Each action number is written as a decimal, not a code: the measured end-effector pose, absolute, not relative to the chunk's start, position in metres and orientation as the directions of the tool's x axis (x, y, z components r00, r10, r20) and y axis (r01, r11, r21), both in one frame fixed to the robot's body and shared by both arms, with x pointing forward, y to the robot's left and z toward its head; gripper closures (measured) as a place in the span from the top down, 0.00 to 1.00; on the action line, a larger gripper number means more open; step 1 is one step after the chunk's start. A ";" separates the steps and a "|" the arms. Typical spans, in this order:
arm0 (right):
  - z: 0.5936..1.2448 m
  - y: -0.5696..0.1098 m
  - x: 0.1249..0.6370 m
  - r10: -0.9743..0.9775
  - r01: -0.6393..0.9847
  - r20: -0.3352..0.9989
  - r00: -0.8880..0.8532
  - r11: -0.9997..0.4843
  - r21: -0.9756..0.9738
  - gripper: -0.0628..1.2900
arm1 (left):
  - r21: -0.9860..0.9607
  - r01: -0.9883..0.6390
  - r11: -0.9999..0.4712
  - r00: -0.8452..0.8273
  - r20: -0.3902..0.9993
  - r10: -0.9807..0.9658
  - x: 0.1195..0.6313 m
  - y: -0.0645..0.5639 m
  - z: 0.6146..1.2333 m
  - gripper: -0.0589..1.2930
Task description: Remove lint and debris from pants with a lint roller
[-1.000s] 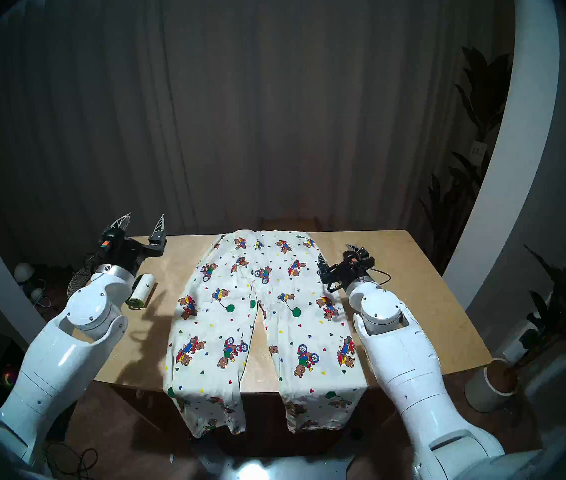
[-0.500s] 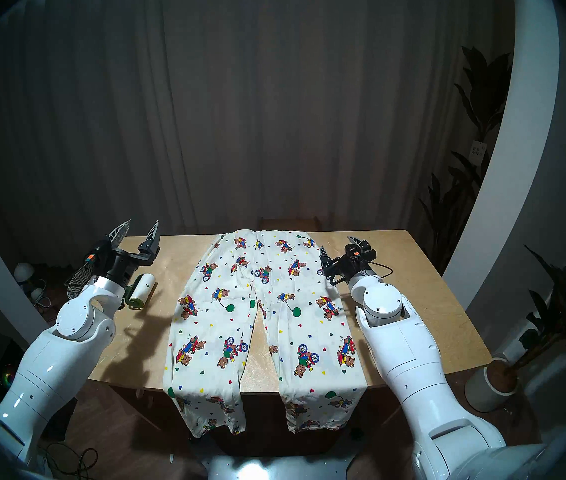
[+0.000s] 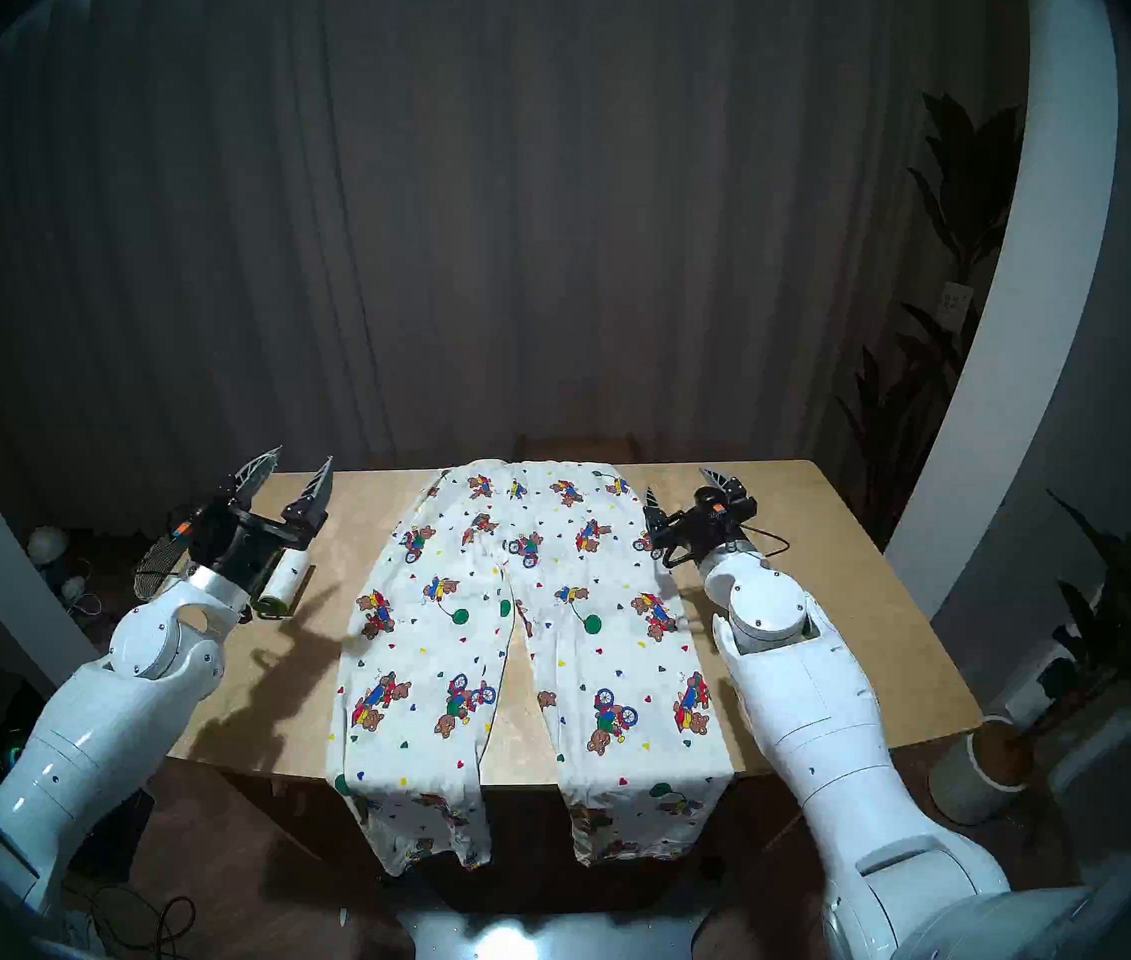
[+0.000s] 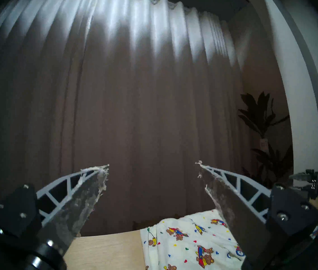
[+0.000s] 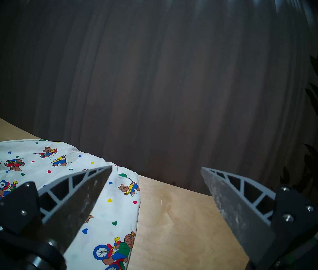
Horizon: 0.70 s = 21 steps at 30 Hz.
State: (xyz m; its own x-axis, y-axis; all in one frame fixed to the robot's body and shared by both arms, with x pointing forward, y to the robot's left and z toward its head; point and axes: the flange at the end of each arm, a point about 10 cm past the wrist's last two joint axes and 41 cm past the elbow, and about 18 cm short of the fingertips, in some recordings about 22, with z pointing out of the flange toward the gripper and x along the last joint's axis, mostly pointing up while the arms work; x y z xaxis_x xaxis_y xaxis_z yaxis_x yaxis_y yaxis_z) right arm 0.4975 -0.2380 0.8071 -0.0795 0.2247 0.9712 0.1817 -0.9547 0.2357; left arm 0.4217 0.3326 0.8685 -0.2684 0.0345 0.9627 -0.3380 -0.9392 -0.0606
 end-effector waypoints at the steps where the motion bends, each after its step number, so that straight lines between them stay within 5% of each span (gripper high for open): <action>1: 0.807 -0.238 0.497 0.224 0.186 0.971 -0.080 -0.954 0.236 0.93 | -0.066 -0.331 -0.941 -0.260 0.965 0.023 0.423 0.333 0.869 0.92; 21: 0.809 -0.243 0.500 0.247 0.204 0.962 -0.113 -0.942 0.266 0.93 | -0.075 -0.217 -0.973 -0.157 0.987 -0.041 0.436 0.331 0.880 0.92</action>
